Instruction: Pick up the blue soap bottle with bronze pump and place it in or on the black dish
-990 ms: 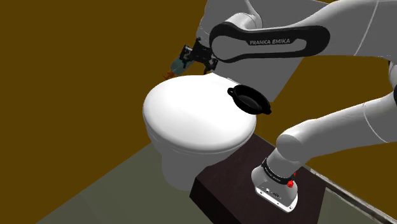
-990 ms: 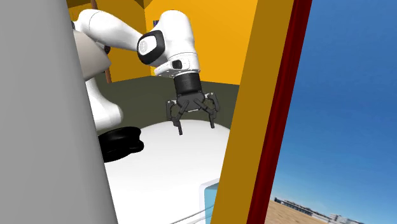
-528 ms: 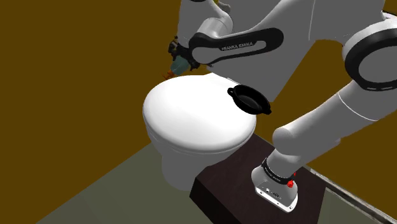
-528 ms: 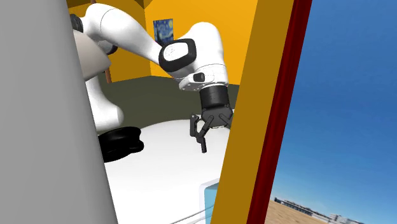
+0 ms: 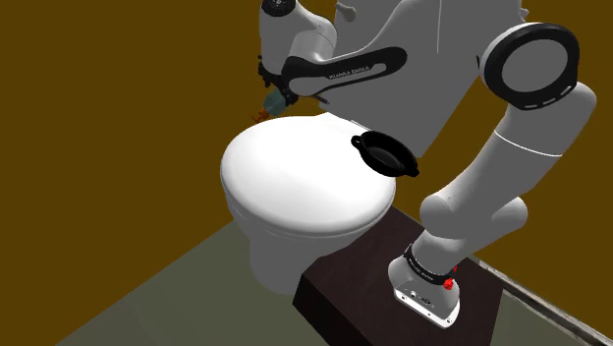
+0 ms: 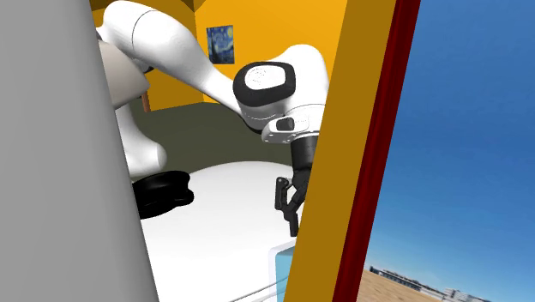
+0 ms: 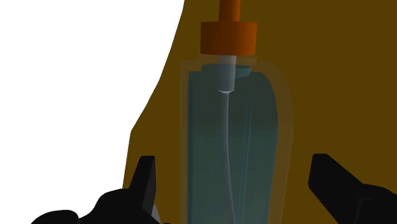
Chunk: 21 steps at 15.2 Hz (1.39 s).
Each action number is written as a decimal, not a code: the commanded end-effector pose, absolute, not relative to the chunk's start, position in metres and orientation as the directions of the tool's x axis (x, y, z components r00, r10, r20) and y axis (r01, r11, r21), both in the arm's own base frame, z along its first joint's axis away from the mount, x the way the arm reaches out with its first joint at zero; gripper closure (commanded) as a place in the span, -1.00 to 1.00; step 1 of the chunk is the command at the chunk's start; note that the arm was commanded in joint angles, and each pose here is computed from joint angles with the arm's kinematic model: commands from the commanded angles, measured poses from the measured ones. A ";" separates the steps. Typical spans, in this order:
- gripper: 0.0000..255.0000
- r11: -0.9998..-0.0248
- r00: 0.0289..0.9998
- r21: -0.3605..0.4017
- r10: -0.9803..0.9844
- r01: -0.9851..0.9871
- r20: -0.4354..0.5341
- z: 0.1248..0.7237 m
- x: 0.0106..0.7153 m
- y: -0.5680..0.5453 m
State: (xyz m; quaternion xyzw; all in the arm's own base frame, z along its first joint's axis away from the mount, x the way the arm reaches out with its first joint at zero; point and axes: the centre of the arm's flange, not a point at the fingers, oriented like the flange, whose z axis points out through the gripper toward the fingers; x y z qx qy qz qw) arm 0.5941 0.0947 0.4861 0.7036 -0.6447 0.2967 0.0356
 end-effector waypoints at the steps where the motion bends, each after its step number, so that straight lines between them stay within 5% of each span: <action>1: -1.00 -0.162 -0.012 -0.335 -0.886 -0.928 0.464 0.478 0.598 0.090; 12: -1.00 -0.162 -0.012 -0.335 -0.886 -0.928 0.464 0.462 0.605 0.082; 13: 1.00 -0.162 -0.013 -0.335 -0.886 -0.928 0.464 0.466 0.602 0.082; 21: 1.00 -0.162 -0.013 -0.335 -0.885 -0.928 0.465 0.471 0.605 0.080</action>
